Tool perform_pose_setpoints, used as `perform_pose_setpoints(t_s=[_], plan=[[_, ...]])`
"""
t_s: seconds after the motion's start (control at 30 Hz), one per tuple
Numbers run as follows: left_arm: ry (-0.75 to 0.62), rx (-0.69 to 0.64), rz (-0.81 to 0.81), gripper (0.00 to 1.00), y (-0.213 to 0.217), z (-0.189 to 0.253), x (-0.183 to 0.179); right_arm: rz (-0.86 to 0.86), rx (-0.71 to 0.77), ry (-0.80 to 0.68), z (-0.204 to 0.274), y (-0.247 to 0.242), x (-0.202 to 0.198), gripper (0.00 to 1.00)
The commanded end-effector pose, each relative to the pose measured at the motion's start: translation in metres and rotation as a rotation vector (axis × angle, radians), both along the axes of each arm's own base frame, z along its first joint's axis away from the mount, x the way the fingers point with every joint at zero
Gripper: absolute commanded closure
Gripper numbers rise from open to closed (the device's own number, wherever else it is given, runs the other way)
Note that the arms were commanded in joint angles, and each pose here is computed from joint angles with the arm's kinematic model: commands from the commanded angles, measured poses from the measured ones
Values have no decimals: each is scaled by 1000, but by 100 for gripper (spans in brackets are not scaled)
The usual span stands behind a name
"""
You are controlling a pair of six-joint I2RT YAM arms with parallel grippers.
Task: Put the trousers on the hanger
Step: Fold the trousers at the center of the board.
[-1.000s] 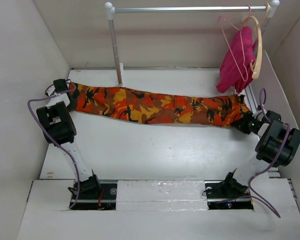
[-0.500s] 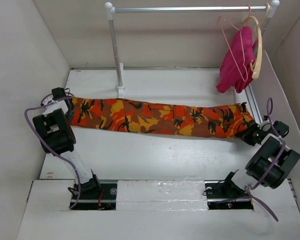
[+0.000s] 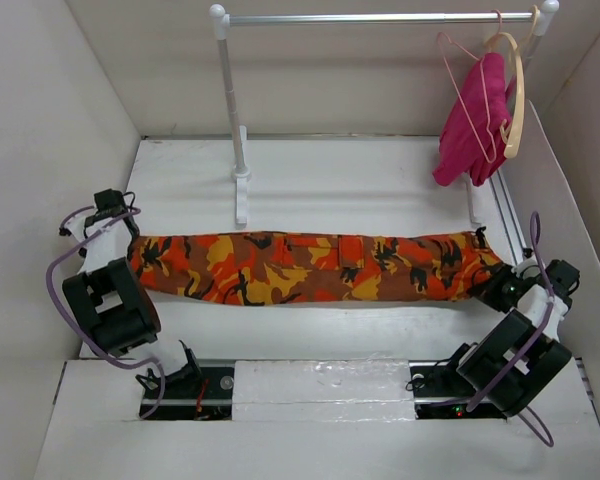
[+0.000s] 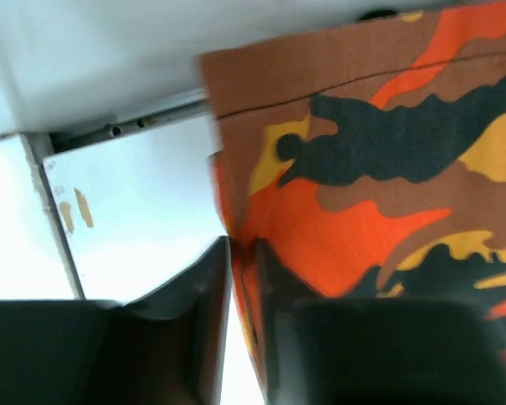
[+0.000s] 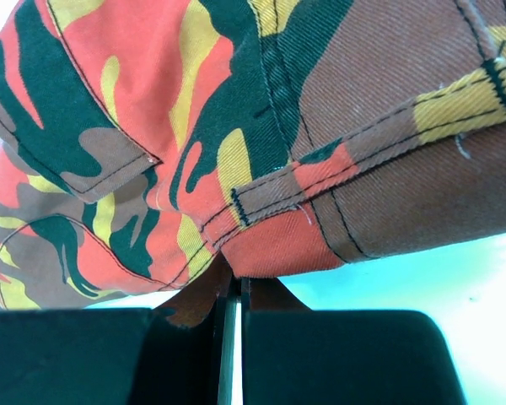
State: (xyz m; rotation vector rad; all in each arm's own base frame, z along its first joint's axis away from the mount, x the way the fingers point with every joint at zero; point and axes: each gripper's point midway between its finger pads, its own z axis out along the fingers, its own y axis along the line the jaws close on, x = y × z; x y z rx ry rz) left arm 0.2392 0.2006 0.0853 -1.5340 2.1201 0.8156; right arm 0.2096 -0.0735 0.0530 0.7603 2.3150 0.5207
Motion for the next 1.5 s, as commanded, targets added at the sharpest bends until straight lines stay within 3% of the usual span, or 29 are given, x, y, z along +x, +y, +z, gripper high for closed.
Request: perform_pose_setpoints(t_s=[0.0,0.03,0.07,0.1,0.13,0.17,0.2,0.33,0.43,0.47,0.53,0.63,0.7,0.73,0.83,0.97,1.07,1.17,1.3,1.47], plan=[[-88,33,59,84,3,41,2,20,-43,-39,16,-9,7,100],[-114,17,55,64,0,44,6,46,-8,-56,14,-2,12,99],[-155,-26,52,53,-7,44,12,47,6,-55,11,-1,13,98],[-191,-45,43,43,-10,50,19,52,10,-61,11,-1,15,75],[-220,-59,36,31,-12,55,23,51,5,-58,11,-4,17,60],[-255,-93,11,28,-20,57,32,67,6,-53,11,-2,19,48],[-296,-96,-13,27,-25,67,43,86,-12,-60,15,-4,23,35],[-445,-110,-187,29,-70,107,86,134,6,-54,26,4,28,31],[-564,-140,-439,32,-141,134,119,128,-50,-73,41,-3,30,31],[-584,-204,-591,32,-193,134,126,127,-72,-85,48,-5,31,31],[-657,-265,-753,37,-250,134,128,119,-76,-78,50,-4,29,30],[-712,-411,-1036,41,-359,127,113,106,-63,-12,40,3,12,33],[-721,-489,-1223,42,-430,134,96,66,-149,57,44,-12,0,35],[-645,-494,-1272,43,-451,112,92,7,-212,153,45,-25,-18,36],[-553,-456,-1390,44,-495,93,78,-27,-311,182,79,-47,-19,38],[-529,-541,-1451,44,-515,70,67,-38,-374,116,112,-60,-6,38],[-503,-615,-1491,45,-523,53,50,209,-293,-123,112,-12,45,47],[-446,-662,-1530,45,-532,34,35,426,-192,-220,92,54,81,62],[-393,-643,-1566,45,-529,19,22,568,-188,-352,88,97,122,100],[-364,-620,-1585,48,-516,9,13,509,-214,-550,95,92,154,100]])
